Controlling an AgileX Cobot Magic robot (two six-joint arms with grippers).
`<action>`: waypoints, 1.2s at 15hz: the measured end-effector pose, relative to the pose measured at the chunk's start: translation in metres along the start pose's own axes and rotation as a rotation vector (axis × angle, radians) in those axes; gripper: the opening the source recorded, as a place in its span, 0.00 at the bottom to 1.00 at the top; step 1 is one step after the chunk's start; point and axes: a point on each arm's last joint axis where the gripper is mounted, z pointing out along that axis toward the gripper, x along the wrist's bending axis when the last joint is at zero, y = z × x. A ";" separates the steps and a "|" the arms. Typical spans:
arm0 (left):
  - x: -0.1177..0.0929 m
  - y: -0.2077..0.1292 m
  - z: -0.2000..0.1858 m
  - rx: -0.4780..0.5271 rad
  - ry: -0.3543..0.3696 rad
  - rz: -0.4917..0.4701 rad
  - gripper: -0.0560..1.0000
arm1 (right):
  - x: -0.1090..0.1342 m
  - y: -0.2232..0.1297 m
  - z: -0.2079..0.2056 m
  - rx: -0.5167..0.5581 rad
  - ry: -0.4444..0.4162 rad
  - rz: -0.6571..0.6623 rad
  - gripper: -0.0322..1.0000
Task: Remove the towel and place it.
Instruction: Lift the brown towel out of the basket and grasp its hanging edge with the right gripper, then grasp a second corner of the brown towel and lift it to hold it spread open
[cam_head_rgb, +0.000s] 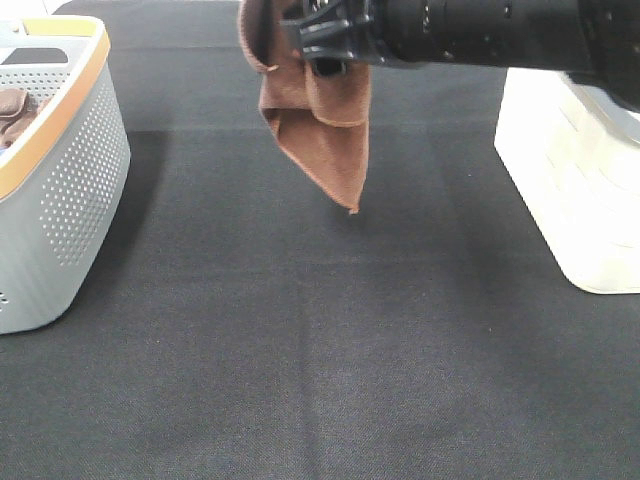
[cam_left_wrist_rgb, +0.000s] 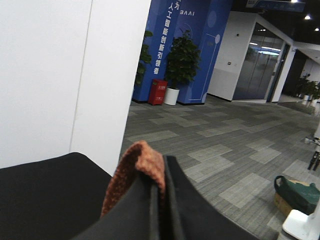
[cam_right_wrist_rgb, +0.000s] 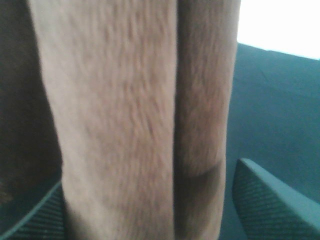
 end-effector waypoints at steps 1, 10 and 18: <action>0.001 0.000 0.000 -0.004 0.007 0.018 0.05 | -0.004 -0.001 -0.001 0.022 -0.044 -0.003 0.76; 0.003 0.002 0.000 -0.024 0.033 0.047 0.05 | -0.028 0.010 -0.030 0.065 -0.247 -0.090 0.69; 0.003 0.003 0.000 -0.026 0.036 0.047 0.05 | -0.024 0.011 -0.029 0.055 -0.195 -0.090 0.40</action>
